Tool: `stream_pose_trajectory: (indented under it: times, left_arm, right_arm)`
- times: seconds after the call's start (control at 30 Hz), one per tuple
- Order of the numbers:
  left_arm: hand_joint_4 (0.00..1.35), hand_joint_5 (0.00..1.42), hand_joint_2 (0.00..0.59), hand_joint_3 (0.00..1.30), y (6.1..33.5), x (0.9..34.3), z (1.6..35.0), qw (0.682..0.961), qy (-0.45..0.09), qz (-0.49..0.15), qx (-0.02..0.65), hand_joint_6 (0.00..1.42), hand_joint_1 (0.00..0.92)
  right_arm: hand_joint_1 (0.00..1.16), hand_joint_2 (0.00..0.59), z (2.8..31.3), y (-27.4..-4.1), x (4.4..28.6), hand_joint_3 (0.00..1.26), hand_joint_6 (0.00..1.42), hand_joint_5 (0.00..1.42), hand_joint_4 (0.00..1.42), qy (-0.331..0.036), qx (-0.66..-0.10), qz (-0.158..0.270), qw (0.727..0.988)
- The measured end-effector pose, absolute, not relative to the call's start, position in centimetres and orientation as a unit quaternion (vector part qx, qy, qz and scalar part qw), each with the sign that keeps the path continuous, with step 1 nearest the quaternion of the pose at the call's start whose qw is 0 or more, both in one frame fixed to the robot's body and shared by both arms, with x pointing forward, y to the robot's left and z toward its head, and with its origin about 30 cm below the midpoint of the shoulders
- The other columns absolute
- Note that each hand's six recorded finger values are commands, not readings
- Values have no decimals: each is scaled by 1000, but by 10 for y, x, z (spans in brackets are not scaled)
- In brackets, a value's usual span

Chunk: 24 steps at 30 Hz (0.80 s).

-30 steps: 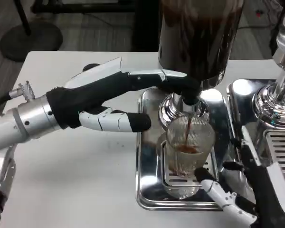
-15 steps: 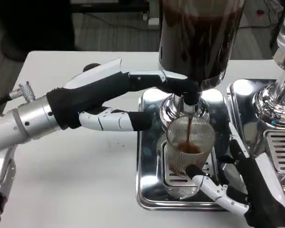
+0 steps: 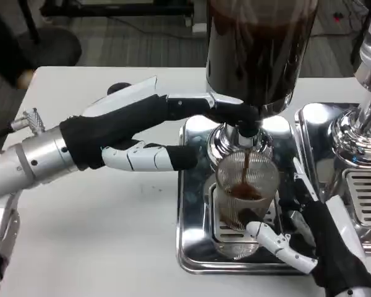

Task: Grasp the cup under the faucet to collect the drink, then remove the cup.

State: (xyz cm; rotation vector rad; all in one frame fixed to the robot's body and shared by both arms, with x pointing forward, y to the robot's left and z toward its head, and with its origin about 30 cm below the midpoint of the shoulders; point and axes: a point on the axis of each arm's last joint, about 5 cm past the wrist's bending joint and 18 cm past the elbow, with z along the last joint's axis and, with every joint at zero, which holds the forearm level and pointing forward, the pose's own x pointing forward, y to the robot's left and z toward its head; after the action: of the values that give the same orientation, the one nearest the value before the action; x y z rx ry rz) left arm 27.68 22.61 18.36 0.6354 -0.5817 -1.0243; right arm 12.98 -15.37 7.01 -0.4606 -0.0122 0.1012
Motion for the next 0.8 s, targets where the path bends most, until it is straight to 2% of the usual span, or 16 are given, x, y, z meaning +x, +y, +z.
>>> stream_pose_trajectory:
  times: [0.27,0.57,0.8]
  left_arm:
    - [232,247,150,266,226,276,184,784,-268,-475,295,239,31]
    - [242,247,150,279,227,274,183,786,-266,-475,293,226,18]
    - [244,247,151,285,227,274,183,786,-266,-475,294,225,15]
  right_arm:
    - [502,171,68,-151,139,0,214,0,0,-8,-228,62,972]
    - [578,167,67,-148,144,0,233,0,0,-6,-229,65,971]
    - [588,166,67,-146,146,0,242,0,0,-2,-234,64,970]
